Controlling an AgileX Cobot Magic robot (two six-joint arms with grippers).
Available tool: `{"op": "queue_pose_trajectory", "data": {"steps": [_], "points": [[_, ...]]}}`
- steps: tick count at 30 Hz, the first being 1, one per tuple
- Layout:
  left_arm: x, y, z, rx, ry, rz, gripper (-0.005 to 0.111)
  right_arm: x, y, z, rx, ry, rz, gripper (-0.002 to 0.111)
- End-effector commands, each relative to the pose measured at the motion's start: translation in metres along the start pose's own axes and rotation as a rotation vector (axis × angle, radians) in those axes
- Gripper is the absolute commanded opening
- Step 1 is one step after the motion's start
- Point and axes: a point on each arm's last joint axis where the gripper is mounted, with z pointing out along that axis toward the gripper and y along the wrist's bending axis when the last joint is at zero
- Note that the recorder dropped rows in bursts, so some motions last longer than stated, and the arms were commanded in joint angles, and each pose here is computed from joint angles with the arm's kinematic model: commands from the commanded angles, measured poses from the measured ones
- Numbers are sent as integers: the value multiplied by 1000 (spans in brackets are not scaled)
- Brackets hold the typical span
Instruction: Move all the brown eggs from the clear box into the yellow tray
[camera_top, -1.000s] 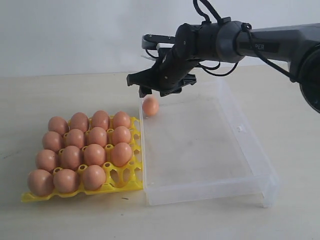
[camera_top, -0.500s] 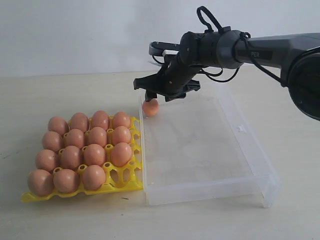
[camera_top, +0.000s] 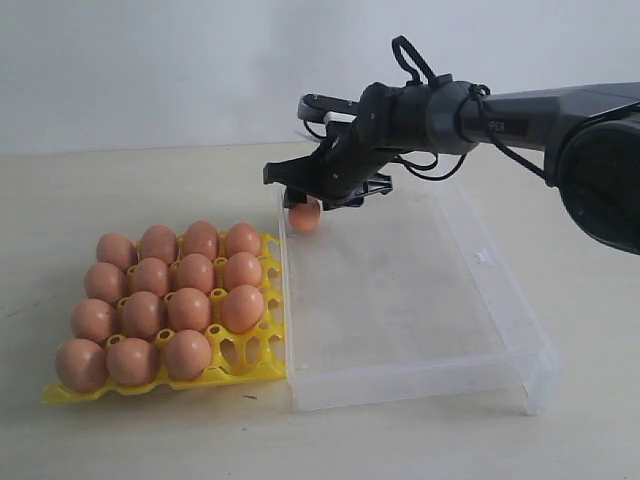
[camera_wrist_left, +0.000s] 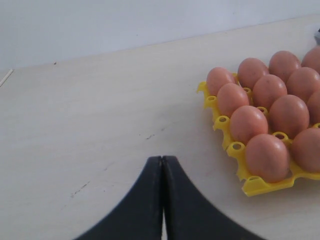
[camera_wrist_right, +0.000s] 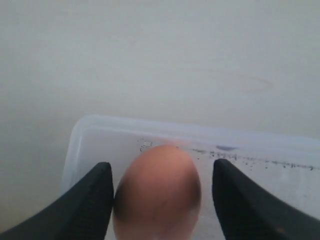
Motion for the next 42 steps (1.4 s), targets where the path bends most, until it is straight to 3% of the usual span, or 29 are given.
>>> {"op": "queue_pose_trajectory", "data": {"steps": [1, 7, 10, 12, 15, 16, 24, 34, 42], "points": [[-2, 0, -1, 4, -16, -5, 0, -7, -1, 0, -1, -59, -11, 57], [-2, 0, -1, 4, -16, -5, 0, -8, -1, 0, -4, -75, -8, 54], [-2, 0, -1, 4, -16, -5, 0, -6, -1, 0, -3, -56, -8, 47], [-2, 0, -1, 4, -16, -5, 0, -4, -1, 0, -1, -33, -17, 34], [-2, 0, -1, 4, -16, -5, 0, -1, -1, 0, -9, 4, -75, 4], [-2, 0, -1, 4, -16, -5, 0, 0, 0, 0, -18, 14, -86, 0], [-2, 0, -1, 4, -16, -5, 0, 5, 6, -7, -60, 102, -117, 0], [-2, 0, -1, 4, -16, -5, 0, -18, 18, -56, -35, -4, -242, 0], [-2, 0, -1, 4, -16, -5, 0, 18, 5, -85, -16, -86, -237, 0]]}}
